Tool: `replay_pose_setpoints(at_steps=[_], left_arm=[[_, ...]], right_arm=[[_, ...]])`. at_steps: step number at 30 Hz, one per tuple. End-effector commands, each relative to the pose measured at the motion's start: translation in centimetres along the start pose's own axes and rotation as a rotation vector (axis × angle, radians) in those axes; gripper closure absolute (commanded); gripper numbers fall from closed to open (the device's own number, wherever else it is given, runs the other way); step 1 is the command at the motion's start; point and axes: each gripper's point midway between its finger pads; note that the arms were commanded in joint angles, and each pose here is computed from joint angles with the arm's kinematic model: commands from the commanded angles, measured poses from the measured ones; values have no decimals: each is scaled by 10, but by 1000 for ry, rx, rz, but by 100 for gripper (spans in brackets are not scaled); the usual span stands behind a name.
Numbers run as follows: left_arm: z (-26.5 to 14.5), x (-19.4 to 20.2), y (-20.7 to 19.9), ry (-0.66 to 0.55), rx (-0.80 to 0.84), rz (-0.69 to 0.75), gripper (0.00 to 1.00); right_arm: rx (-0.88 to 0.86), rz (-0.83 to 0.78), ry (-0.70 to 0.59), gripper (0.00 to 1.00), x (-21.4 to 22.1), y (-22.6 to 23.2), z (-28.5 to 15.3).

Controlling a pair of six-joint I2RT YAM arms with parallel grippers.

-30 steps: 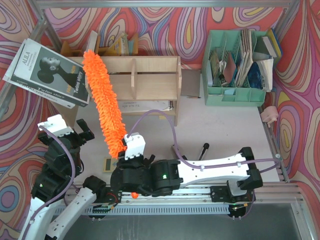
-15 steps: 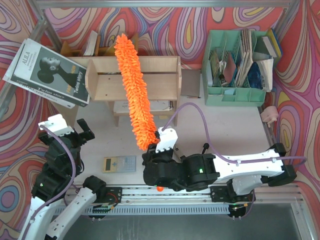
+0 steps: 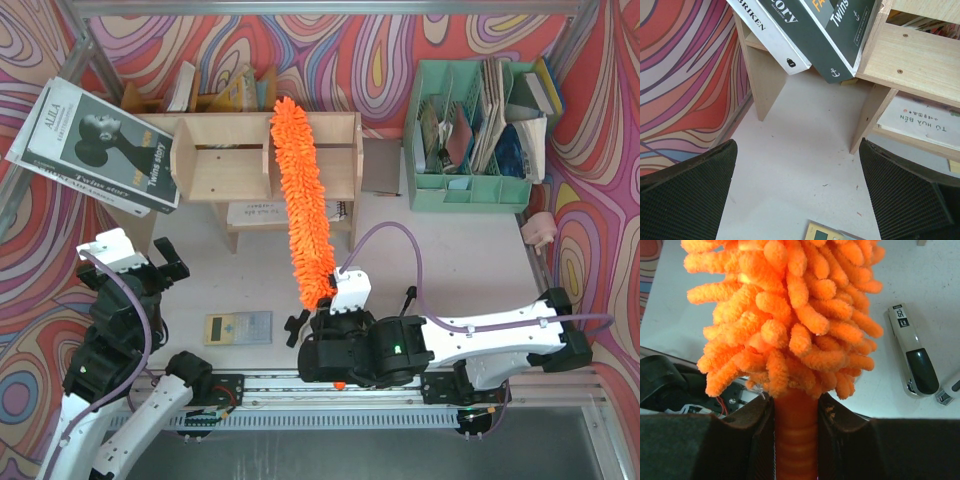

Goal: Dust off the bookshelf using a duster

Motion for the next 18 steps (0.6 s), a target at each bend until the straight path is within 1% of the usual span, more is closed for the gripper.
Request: replay_pose_setpoints(at_steps=[1,5,7,14,18], left_arm=[[0,0,2,-3,-11,-8,1],[0,1,2,0,-11,-5,1],[0,0,3,-3,-13,-9,1],[-1,0,4,-6,-14,-11,1],[0,0,3,-4,-11,-9,2]], right_arm=[[38,62,-4,100,-1,-13,9],[63,69,118,100,21,-22,29],[41,65,131,100,24,-19,34],[-15,-12,116,100,15,2,32],[-56,-56,33,100,6,18,14]])
Point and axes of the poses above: each gripper's point midway between its finger pads, its own z axis out along the fingers, its own y axis along the line the jaws close on, x = y × z, and after that the axes turned 2 degrees about z, right-handed
